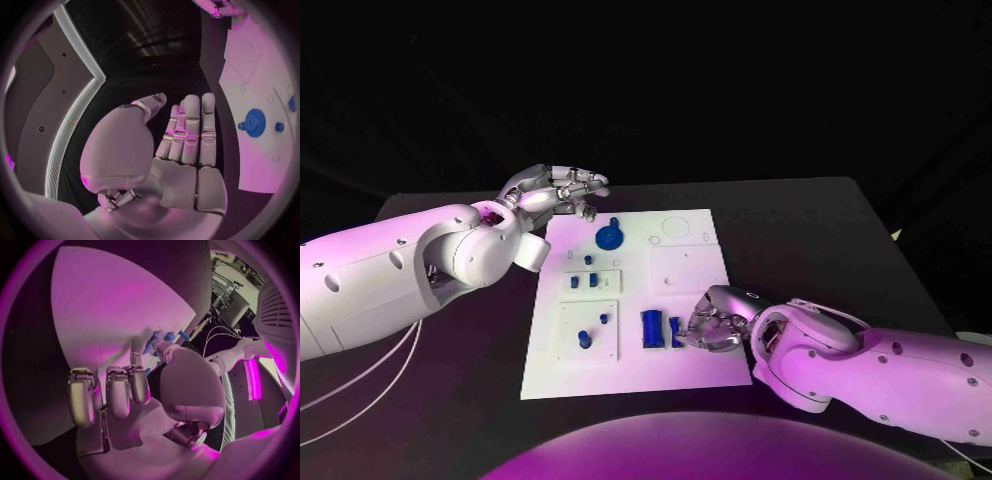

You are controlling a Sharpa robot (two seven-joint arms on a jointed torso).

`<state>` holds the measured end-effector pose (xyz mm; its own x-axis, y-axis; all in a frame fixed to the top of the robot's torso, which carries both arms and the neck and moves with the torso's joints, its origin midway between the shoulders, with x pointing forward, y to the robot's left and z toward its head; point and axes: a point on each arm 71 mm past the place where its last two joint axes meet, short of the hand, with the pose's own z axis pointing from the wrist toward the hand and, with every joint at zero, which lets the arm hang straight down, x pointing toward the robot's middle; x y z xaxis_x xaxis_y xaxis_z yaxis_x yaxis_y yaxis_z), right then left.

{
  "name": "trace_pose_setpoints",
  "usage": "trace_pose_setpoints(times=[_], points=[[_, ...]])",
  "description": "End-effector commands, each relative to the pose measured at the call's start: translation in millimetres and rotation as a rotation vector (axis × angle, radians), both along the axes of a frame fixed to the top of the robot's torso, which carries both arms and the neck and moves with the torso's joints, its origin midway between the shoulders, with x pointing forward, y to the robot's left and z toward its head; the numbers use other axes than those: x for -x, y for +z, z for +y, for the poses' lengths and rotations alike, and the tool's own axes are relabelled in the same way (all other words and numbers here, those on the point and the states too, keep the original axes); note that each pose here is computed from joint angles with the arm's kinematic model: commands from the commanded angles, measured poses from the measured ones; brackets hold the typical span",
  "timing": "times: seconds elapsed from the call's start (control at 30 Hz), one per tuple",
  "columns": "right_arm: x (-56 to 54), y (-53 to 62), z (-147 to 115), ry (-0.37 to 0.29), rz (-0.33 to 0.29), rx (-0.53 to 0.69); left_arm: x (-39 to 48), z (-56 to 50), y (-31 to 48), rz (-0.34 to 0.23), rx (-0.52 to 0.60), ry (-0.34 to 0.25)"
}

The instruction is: Assemble the parts on the task board

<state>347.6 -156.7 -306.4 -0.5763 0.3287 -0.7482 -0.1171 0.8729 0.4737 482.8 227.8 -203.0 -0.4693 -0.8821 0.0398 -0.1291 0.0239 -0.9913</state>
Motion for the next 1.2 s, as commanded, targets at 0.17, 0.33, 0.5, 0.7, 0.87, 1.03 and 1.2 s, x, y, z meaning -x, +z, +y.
trace_pose_setpoints(times=[0.17,0.33,0.5,0.7,0.87,1.03,1.2], points=[[-0.7,-2.2,3,0.032,-0.008,0.011,0.2,-1.7,1.1,-0.006,0.008,-0.01],[1.3,3.1,3,0.022,-0.037,-0.023,0.0,-1.6,1.0,-0.007,0.008,-0.009],[-2.2,17.9,-4,-0.016,-0.092,-0.115,-0.7,-0.4,0.6,-0.008,0.008,0.0],[-27.0,41.7,-21,-0.079,-0.14,-0.324,-1.7,0.9,-2.7,-0.01,0.017,0.022],[-68.2,53.6,-44,-0.187,-0.122,-0.528,-4.5,3.8,-7.0,-0.021,0.036,0.074],[-113.4,59.4,-70,-0.307,-0.1,-0.706,-8.8,9.4,-13.5,-0.039,0.067,0.162],[-158.2,61.4,-91,-0.401,-0.121,-0.858,-21.2,17.2,-23.6,-0.061,0.104,0.301]])
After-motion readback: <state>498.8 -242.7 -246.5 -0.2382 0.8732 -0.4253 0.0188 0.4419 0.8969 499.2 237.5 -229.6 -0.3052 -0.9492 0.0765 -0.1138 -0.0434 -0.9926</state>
